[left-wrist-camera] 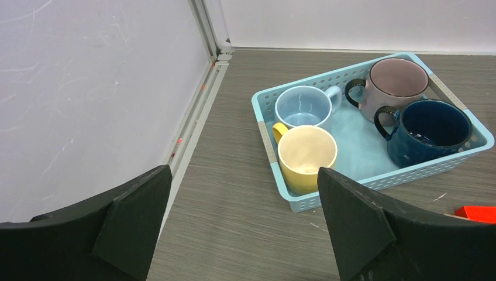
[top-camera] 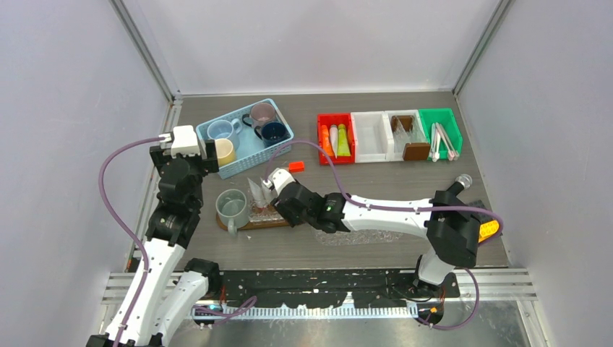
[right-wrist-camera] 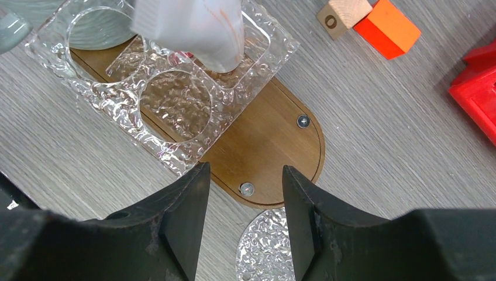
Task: Prepare toiletry sets of a toothbrush and toothpaste on the tray
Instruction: Adjust the tray at the center of the board.
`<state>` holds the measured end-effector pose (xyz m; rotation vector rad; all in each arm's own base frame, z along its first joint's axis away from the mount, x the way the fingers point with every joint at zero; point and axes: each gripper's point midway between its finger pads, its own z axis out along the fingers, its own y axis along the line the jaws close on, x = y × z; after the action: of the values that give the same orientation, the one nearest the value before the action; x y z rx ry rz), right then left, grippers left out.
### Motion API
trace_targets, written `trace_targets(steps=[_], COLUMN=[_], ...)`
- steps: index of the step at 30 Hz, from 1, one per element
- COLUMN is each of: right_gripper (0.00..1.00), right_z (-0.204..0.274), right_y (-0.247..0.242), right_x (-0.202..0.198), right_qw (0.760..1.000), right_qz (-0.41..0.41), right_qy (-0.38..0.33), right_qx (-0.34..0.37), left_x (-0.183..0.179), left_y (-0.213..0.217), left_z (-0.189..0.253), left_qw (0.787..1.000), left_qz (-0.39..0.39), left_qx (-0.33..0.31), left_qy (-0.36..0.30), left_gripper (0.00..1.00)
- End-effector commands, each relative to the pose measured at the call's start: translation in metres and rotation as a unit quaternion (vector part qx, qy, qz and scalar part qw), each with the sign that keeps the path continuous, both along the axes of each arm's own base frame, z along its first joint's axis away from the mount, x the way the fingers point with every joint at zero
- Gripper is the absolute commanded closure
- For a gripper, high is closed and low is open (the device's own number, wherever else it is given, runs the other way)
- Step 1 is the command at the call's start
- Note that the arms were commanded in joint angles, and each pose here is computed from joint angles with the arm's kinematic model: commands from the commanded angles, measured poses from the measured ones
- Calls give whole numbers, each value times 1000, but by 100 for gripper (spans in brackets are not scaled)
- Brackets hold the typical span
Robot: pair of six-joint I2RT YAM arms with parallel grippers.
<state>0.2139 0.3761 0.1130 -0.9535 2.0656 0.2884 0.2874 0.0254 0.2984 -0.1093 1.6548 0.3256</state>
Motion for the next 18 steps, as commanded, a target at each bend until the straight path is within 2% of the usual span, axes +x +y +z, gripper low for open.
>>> trace_targets(steps=[1,18], right_gripper=[45,46], right_z=[14,18], right_y=[16,14], right_x=[1,0], right_qw=[999,999], right_qz=[6,5], right_qy=[0,0], right_qx=[38,40], left_x=[3,4], left_y=[-1,-1], left_z=[12,10], left_qw=[1000,1000], left_qz=[-3,-3], left_qx=[-5,-4], left_qy=[-25,-22], left_gripper=[0,0])
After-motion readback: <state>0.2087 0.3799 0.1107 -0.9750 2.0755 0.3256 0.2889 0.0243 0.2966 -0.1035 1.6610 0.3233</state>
